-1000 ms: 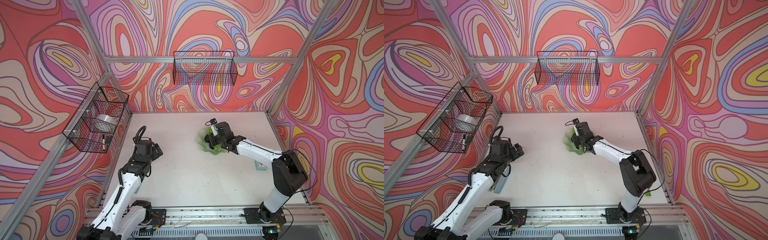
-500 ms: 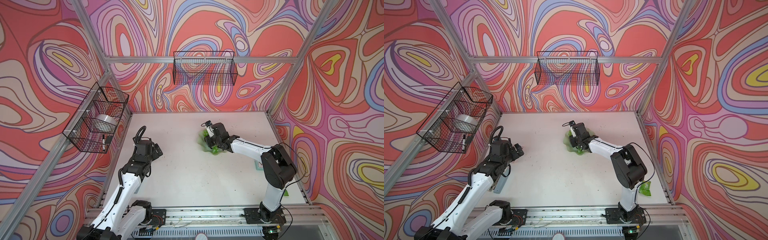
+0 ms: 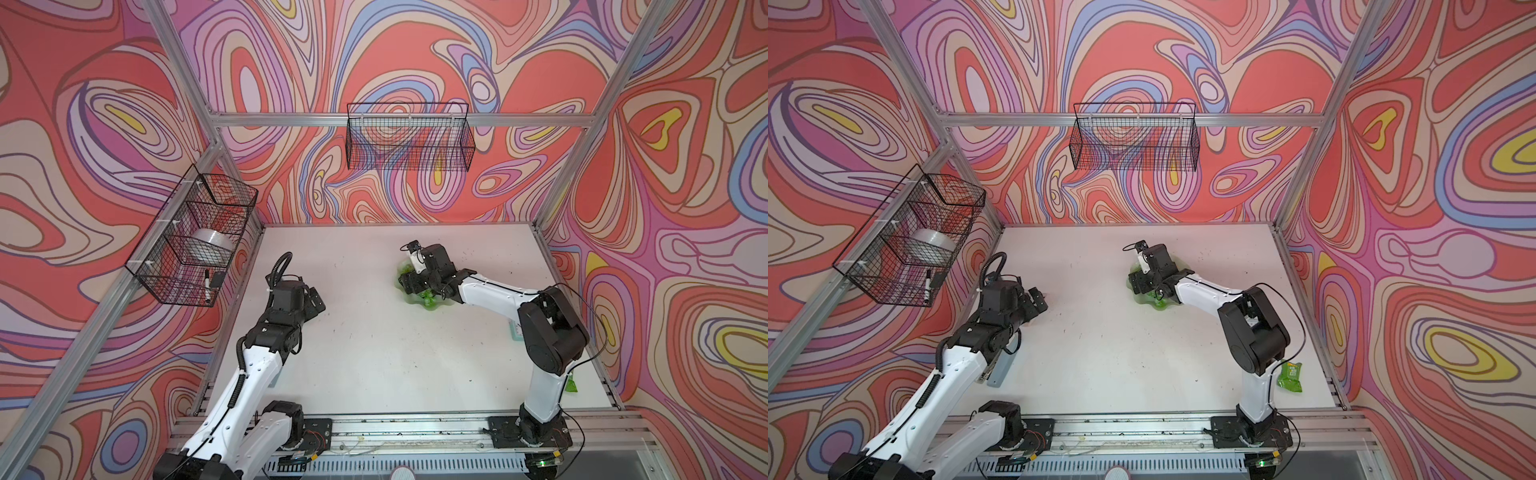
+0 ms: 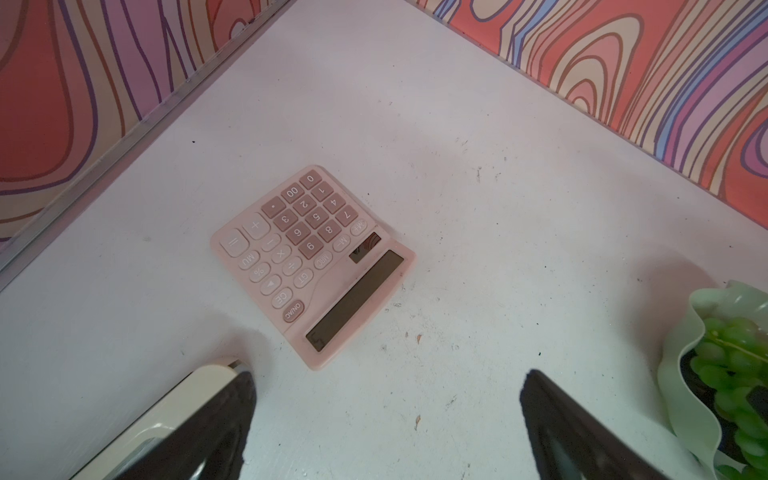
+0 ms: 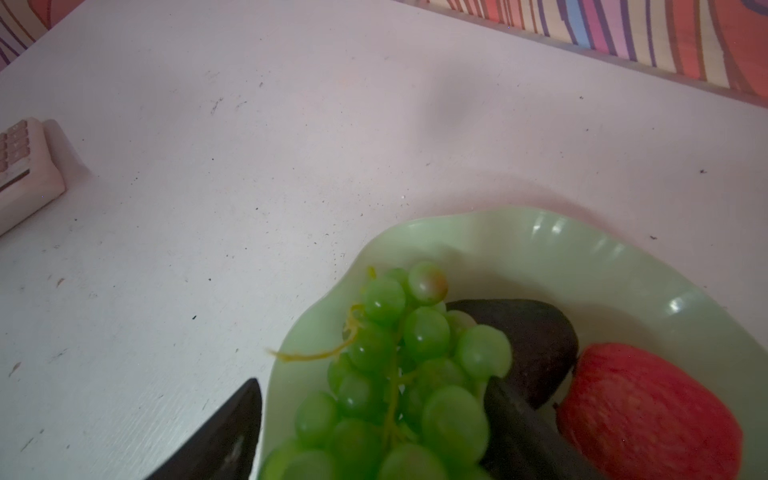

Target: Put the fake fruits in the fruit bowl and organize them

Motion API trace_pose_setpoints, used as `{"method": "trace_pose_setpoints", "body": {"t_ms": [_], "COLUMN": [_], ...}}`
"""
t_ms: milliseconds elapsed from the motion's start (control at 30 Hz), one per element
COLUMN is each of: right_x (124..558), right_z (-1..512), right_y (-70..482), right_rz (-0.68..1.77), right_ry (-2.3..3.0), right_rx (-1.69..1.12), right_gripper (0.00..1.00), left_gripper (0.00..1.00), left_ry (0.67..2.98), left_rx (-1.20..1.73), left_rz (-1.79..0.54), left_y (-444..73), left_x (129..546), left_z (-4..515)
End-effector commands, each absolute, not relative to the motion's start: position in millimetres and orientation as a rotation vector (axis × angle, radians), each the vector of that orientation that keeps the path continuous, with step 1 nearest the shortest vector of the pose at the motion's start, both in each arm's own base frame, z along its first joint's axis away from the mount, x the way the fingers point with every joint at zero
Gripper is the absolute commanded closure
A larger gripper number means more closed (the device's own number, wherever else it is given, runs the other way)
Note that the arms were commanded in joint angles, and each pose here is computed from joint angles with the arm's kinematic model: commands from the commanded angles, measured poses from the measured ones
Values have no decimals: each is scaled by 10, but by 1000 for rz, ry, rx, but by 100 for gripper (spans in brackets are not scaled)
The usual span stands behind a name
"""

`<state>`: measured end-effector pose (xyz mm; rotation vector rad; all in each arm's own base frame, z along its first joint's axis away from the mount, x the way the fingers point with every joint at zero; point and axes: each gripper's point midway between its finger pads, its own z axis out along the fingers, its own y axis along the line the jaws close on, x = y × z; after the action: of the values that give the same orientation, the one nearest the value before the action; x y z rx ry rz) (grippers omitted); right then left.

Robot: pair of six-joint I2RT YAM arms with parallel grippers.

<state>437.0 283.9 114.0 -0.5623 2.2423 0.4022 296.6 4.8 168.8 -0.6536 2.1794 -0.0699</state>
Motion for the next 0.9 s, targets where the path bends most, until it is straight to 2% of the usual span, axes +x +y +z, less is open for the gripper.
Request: {"method": "trace_pose_setpoints", "body": {"t_ms": [0,200,400,567,667,867], "right_x": [4426,4439,4387,4182,3961,3767], "right_z": [1459,2058,2424,2165,1890,1587], "right_y": [2909,2766,1814,738,187,-134], "right_rz": [468,541,506,285,32,-138], "right_ry": [2166,2021,1888,1883,1878,1846], "right_rx": [-523,-442,-147,159,287,338], "right_gripper": [2,2,2,2,2,2], "left_gripper": [0,0,0,0,0,0], "left_ry": [2183,2102,1987,1989,1994,1901], "left_rx": [-652,-584,-572,-540,-540,-500], "left_rz": [-29,-99,-139,-103,-33,125], "left_y": [110,39,39,56,133,326], "left_x": [2912,2961,3025,3065,3077,3087], "left_z": [1685,1856,1961,1913,1862,1658]}}
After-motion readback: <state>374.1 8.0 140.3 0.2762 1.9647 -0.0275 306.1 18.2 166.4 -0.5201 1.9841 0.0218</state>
